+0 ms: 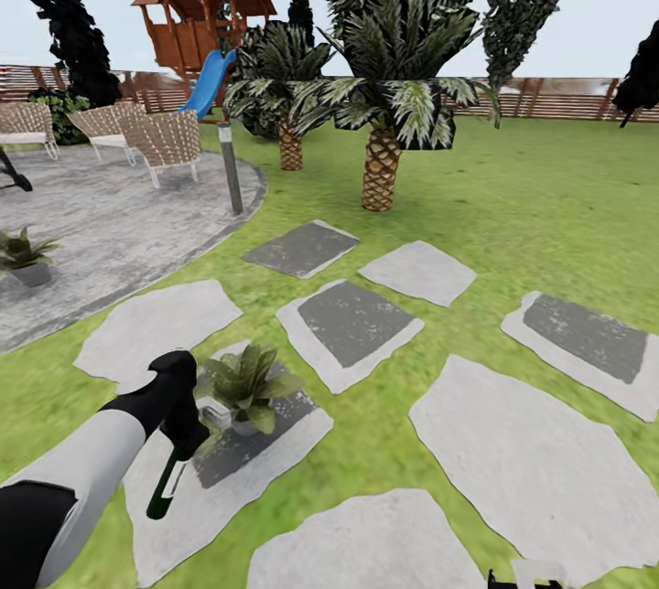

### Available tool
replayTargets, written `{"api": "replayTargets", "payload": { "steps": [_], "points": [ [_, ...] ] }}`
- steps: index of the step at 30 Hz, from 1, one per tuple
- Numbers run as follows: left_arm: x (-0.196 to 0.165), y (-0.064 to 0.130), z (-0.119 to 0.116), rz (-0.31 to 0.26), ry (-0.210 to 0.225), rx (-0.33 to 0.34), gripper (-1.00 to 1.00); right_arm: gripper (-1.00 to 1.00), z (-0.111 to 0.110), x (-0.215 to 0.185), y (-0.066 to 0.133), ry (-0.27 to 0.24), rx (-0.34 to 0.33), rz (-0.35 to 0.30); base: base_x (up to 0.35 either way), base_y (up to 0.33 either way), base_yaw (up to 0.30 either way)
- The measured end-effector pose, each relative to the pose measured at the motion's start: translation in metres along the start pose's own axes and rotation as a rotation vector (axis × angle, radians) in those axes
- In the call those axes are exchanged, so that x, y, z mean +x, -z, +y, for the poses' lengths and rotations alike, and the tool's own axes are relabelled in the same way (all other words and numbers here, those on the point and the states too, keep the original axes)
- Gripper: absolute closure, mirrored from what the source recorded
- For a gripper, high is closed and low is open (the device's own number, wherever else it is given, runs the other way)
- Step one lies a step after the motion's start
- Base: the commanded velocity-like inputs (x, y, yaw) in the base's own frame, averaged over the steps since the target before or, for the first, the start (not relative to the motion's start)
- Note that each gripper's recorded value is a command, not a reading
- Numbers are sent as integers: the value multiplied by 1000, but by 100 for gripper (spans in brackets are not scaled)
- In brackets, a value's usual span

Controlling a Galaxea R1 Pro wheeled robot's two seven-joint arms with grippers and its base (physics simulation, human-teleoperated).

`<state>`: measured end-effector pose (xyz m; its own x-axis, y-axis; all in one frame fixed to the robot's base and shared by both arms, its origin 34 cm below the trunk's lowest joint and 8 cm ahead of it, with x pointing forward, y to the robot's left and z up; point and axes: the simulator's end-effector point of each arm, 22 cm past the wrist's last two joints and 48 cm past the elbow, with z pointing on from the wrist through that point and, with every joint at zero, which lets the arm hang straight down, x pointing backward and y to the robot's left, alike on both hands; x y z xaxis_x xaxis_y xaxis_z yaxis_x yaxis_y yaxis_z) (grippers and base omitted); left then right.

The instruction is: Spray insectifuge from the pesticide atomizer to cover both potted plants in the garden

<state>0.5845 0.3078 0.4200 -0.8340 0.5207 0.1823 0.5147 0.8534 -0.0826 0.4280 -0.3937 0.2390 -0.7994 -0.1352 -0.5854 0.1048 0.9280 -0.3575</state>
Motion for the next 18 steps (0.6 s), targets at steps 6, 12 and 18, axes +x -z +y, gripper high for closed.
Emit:
{"api": "replayTargets", "payload": {
  "steps": [6, 12, 18],
  "points": [
    [13, -28, -13, -1, 40, 36, 100, -100, 0, 1, 0, 0, -1, 2, 16, 0, 147],
    [19, -45, -13, -17, 77, 28, 100, -100, 0, 1, 0, 0, -1, 2, 0, 0, 24],
    [28, -66, 0, -48, 154, -18, 100, -100, 1, 3, 0, 1, -2, 6, 0, 0, 200]
  ]
}}
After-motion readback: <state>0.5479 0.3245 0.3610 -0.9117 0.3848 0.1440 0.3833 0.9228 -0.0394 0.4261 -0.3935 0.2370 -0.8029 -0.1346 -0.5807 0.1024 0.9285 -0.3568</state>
